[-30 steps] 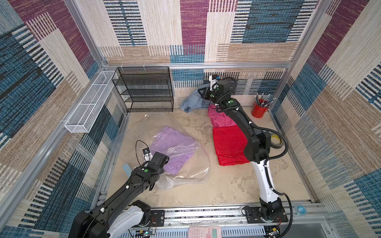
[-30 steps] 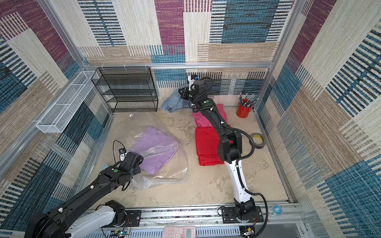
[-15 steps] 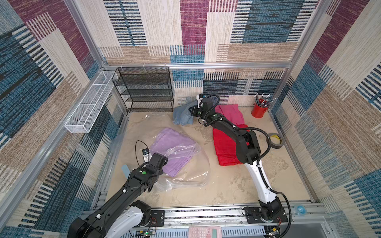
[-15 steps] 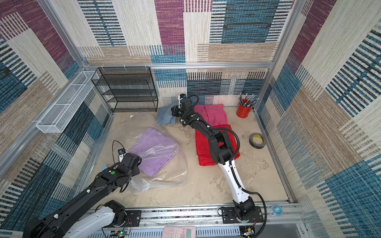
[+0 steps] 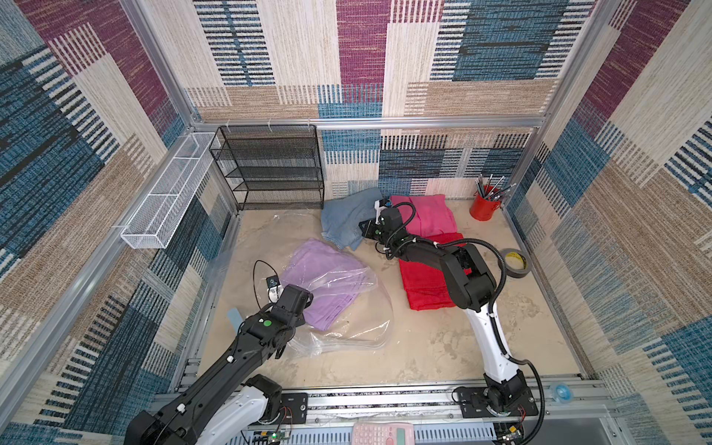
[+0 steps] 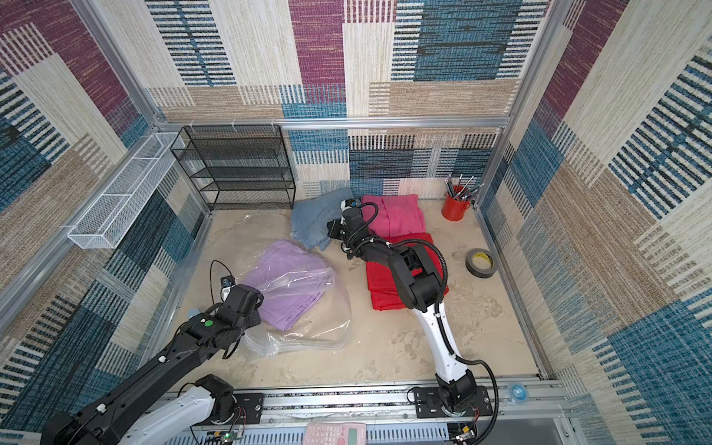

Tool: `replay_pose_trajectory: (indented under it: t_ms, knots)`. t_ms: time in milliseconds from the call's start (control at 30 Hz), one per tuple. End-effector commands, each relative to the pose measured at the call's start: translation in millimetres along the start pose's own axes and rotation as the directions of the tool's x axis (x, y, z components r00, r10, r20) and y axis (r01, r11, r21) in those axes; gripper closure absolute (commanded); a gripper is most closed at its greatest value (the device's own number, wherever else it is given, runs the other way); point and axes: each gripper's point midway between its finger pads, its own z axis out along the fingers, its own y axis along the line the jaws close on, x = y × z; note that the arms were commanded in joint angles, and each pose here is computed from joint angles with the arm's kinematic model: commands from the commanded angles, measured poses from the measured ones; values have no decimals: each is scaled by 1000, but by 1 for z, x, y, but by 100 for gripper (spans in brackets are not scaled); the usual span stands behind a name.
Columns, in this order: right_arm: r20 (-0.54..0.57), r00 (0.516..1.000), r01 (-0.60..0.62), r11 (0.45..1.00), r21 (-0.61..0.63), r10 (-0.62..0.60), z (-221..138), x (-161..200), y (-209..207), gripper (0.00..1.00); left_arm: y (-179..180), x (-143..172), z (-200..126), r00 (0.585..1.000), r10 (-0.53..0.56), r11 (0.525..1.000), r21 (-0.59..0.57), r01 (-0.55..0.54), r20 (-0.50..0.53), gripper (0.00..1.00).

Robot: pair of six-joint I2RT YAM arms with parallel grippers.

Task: Take the trousers out of the vacuum bag
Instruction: Place the trousers at the center of the board.

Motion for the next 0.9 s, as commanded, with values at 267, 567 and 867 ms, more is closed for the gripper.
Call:
replay_pose_trajectory:
  t_ms: [267,567,867]
  knots:
    - [67,997,57,990,-127,-49,-50,-43,62,9,-11,-10,-6,1000,21,998,55,-22,15,100]
    - [180,983,59,980,-188,-25,-120,-96,100,2,-27,-11,-8,1000,17,990,137,-18,7,100]
    - [75,997,10,976,-217,6,-223,-37,102,11,-41,-16,-9,1000,10,981,192,-11,7,100]
